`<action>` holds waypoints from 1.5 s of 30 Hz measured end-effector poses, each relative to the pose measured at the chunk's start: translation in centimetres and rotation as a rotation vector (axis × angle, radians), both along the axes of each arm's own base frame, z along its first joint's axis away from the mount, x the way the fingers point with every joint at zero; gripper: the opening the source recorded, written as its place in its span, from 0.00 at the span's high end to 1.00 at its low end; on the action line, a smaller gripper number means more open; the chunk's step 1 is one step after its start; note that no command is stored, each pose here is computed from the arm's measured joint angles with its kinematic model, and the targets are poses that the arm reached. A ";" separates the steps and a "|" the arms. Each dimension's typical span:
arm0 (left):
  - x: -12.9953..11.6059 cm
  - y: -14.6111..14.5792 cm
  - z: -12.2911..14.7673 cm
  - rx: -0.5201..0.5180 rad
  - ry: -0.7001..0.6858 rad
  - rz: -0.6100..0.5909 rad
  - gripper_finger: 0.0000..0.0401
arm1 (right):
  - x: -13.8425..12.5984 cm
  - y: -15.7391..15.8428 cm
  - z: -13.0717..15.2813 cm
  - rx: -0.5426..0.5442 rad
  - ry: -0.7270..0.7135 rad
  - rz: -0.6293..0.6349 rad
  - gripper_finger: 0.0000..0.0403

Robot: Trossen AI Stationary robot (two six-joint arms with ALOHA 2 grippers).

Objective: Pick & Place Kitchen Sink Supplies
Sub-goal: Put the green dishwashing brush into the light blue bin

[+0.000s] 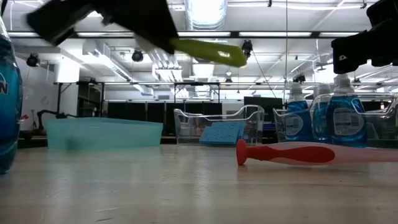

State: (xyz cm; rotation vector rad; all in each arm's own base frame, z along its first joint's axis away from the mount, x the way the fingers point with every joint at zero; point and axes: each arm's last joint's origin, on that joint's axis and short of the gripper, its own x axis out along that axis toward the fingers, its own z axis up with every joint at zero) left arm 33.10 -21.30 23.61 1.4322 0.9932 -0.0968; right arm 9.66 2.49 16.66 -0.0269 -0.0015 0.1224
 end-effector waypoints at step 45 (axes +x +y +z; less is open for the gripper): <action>-13.1 28.8 7.4 -0.622 -0.633 1.149 0.93 | 0.0 0.0 0.0 0.000 0.001 0.000 0.98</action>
